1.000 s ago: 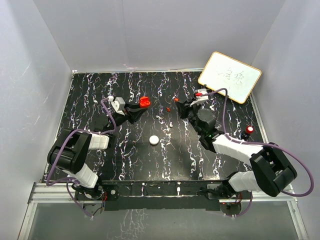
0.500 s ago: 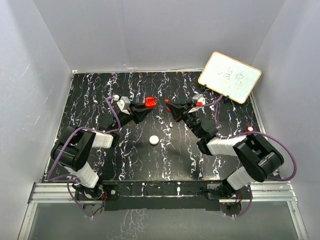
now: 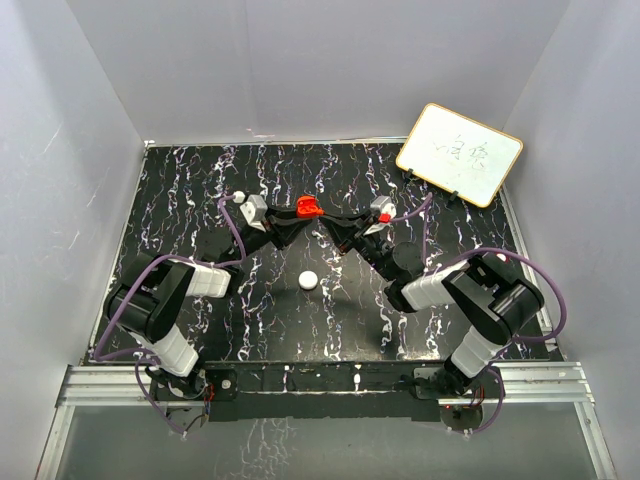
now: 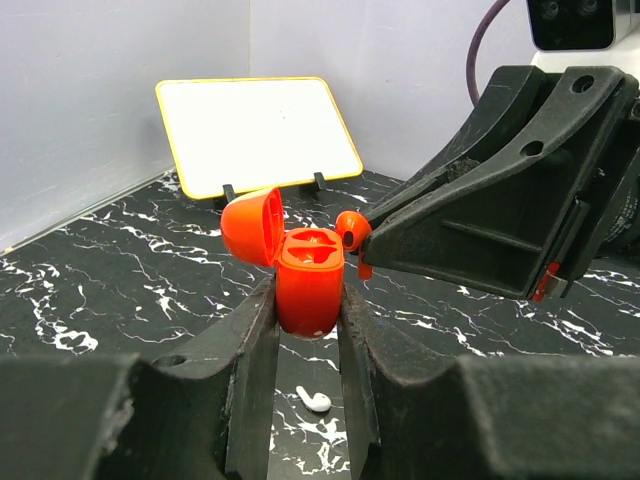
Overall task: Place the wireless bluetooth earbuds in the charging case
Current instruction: Place the earbud in the charging case.
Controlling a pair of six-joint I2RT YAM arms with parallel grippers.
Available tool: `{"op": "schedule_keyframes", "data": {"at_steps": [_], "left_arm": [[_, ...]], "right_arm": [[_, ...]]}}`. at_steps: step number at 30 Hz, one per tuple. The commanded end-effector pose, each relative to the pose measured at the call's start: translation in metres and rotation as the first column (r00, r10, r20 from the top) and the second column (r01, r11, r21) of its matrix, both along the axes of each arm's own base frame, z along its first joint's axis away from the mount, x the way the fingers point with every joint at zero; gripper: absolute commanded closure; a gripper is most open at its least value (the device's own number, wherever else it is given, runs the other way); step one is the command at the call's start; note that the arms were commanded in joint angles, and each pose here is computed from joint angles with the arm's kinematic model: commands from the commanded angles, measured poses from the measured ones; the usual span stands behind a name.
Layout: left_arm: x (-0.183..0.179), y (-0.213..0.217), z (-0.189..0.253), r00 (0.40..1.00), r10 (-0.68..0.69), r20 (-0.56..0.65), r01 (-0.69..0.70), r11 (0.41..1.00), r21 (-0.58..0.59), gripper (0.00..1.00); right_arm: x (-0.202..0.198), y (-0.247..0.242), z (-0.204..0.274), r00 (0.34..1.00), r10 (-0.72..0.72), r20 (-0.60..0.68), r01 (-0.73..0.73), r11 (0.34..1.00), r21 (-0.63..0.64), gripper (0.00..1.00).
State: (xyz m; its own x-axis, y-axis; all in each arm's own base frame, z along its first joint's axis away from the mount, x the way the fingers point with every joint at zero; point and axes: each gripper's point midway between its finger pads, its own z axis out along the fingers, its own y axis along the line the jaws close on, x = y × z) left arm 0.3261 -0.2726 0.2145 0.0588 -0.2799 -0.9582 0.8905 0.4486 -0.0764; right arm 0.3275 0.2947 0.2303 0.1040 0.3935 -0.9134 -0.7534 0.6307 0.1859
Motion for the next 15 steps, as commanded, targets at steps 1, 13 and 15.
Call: {"op": "schedule_keyframes", "data": {"at_steps": [1,13,15], "left_arm": [[-0.007,0.001,0.049,0.977,0.011,0.214,0.006,0.997,-0.080,1.00],[0.000,0.001,0.045,0.980,0.037,0.196,-0.021,0.996,-0.087,1.00],[0.000,-0.001,0.044,0.981,0.029,0.190,-0.013,0.996,-0.087,1.00]], "right_arm": [[-0.023,-0.016,0.091,0.955,-0.046,0.293,-0.013,0.980,0.196,1.00],[-0.036,-0.019,0.108,0.939,-0.055,0.341,-0.020,0.977,0.212,1.00],[-0.036,-0.018,0.110,0.937,-0.056,0.345,-0.021,0.976,0.215,1.00]]}}
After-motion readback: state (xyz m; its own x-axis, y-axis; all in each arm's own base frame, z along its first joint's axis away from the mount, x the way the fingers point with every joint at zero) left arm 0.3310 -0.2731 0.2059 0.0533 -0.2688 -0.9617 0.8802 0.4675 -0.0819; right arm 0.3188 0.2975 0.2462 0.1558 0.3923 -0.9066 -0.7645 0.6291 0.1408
